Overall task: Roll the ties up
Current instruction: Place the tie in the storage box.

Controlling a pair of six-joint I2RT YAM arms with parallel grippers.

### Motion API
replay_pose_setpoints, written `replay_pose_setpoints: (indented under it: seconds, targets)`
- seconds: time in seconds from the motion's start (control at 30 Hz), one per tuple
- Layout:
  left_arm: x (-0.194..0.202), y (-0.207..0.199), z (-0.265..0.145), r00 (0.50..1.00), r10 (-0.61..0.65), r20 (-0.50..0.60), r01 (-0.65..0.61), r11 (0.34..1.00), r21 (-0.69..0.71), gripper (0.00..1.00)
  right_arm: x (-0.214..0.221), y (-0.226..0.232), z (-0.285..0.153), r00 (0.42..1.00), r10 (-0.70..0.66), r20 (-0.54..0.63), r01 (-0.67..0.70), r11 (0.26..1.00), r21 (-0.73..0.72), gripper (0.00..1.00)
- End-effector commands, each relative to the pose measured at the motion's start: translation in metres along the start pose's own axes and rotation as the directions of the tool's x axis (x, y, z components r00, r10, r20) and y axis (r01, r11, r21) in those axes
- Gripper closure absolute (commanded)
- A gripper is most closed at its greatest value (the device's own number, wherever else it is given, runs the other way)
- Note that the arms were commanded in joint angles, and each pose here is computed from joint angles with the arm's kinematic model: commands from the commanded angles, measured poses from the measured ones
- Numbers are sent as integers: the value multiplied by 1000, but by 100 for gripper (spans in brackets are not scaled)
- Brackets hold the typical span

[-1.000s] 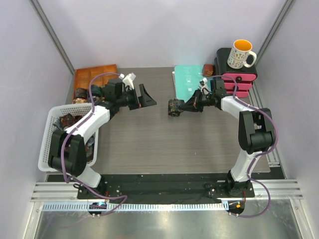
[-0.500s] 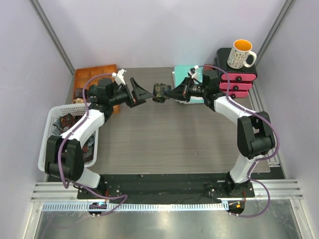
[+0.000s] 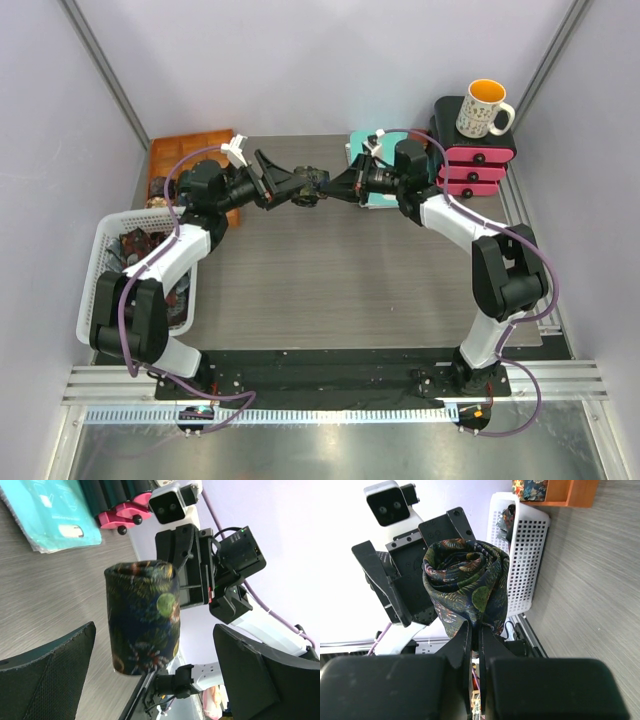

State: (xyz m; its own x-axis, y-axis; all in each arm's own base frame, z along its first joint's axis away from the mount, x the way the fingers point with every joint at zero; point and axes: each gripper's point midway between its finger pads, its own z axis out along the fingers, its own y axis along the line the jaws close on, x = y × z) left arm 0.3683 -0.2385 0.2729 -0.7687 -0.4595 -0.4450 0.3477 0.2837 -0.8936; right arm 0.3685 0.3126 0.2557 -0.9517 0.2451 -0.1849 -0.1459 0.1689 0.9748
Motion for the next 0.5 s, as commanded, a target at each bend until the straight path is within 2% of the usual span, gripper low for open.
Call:
replay_pose_setpoints:
  seconds: [0.0, 0.17, 0.3, 0.47]
  targets:
    - [-1, -14, 0, 1000, 14, 4, -14, 998, 62, 0, 2, 48, -2, 995, -101, 3, 100, 990, -98, 99]
    - [0, -11, 2, 1000, -6, 1, 5, 998, 57, 3, 7, 54, 2, 995, -96, -13, 94, 988, -120, 99]
    - [1, -10, 3, 1000, -15, -5, 15, 998, 58, 17, 9, 54, 4, 996, -90, -21, 87, 988, -127, 99]
    - [2, -10, 4, 1000, -24, -7, 24, 998, 57, 22, 12, 57, 7, 995, -94, -32, 89, 986, -138, 99]
